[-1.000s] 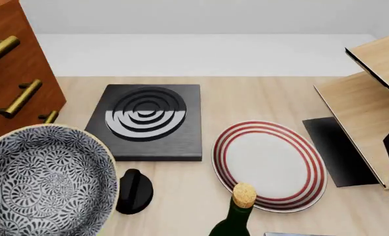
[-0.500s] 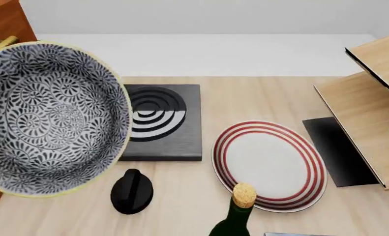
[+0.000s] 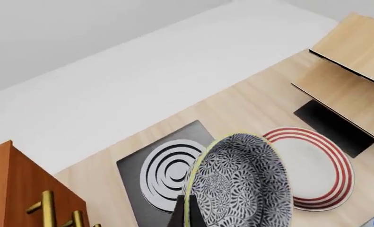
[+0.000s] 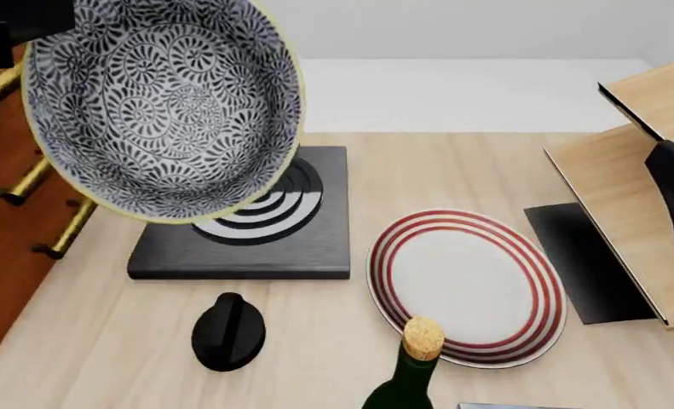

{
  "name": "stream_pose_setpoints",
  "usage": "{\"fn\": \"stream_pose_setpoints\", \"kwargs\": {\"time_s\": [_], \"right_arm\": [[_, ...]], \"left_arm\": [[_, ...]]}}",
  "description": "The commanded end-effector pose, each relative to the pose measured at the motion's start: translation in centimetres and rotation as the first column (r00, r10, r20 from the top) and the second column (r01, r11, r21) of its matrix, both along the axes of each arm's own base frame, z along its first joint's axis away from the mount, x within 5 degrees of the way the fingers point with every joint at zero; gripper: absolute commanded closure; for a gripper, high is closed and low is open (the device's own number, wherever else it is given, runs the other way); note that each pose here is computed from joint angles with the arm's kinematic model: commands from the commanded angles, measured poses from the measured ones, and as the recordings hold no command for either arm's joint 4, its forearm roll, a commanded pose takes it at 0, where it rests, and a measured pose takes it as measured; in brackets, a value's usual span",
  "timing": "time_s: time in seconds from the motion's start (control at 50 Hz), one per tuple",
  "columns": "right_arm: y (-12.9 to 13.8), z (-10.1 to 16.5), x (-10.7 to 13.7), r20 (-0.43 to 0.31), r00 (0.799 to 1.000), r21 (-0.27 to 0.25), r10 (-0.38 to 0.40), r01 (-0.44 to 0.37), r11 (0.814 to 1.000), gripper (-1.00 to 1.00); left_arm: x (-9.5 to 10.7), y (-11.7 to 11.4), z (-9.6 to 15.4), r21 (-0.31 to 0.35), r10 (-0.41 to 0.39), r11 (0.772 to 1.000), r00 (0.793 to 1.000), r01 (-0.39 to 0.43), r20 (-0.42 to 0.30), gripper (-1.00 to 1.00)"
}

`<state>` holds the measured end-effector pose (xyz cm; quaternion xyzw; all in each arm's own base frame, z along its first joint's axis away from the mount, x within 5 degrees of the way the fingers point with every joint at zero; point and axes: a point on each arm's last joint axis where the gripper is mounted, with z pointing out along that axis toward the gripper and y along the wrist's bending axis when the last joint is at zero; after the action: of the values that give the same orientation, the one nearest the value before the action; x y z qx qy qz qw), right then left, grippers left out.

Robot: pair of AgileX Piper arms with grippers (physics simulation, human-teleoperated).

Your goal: Pick up the akita bowl and put it on the plate.

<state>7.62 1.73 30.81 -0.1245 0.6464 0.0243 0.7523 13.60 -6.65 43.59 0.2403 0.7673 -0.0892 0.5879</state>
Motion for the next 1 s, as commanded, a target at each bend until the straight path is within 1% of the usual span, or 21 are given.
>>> {"fn": "stream_pose_setpoints", "kwargs": {"time_s": [0.02, 0.42, 0.62, 0.68, 0.76, 0.82, 0.86, 0.92, 0.96, 1.0], "right_arm": [[-0.1, -0.1, -0.1, 0.0, 1.0, 0.0, -0.005, 0.005, 1.0, -1.0], [0.0, 0.0, -0.1, 0.0, 1.0, 0.004, -0.001, 0.001, 1.0, -1.0], [-0.5, 3.0, -0.4, 0.026, 0.998, 0.022, -0.058, 0.057, 0.998, -1.0], [-0.7, 3.7, -0.7, 0.036, 0.996, 0.029, -0.076, 0.075, 0.997, -1.0], [-0.9, 4.2, -1.2, 0.052, 0.994, 0.028, -0.091, 0.09, 0.996, -1.0], [-0.9, 4.4, -1.5, 0.063, 0.994, 0.036, -0.09, 0.088, 0.995, -1.0], [-1.0, 4.4, -1.5, 0.068, 0.993, 0.031, -0.098, 0.096, 0.995, -1.0], [-1.0, 4.5, -1.6, 0.072, 0.993, 0.042, -0.097, 0.094, 0.995, -1.0], [-1.0, 4.3, -1.5, 0.072, 0.992, 0.044, -0.099, 0.097, 0.994, -1.0], [-1.0, 4.3, -1.6, 0.073, 0.993, 0.05, -0.096, 0.092, 0.994, -1.0]], "left_arm": [[-0.3, 0.2, 0.1, -0.003, 0.002, 1.0, 1.0, -0.001, 0.008, 1.0], [-0.2, 0.1, 0.2, -0.004, 0.0, 1.0, 1.0, 0.0, 0.007, 1.0], [2.2, -1.4, 0.6, 0.013, -0.022, 1.0, 1.0, 0.022, -0.016, 1.0], [2.8, -2.2, 0.8, 0.007, -0.039, 0.999, 0.999, 0.039, -0.032, 1.0], [4.0, -3.1, 0.8, 0.011, -0.048, 0.999, 0.998, 0.048, -0.042, 1.0], [4.9, -3.8, 0.7, 0.018, -0.057, 0.998, 0.997, 0.058, -0.053, 1.0], [5.4, -4.3, 0.5, 0.022, -0.067, 0.997, 0.996, 0.068, -0.064, 1.0], [6.3, -5.3, 0.2, 0.026, -0.082, 0.996, 0.993, 0.084, -0.084, 1.0], [6.9, -6.5, -0.2, 0.016, -0.103, 0.994, 0.988, 0.106, -0.115, 1.0], [7.5, -6.7, -0.3, 0.025, -0.097, 0.995, 0.989, 0.1, -0.112, 1.0]]}}
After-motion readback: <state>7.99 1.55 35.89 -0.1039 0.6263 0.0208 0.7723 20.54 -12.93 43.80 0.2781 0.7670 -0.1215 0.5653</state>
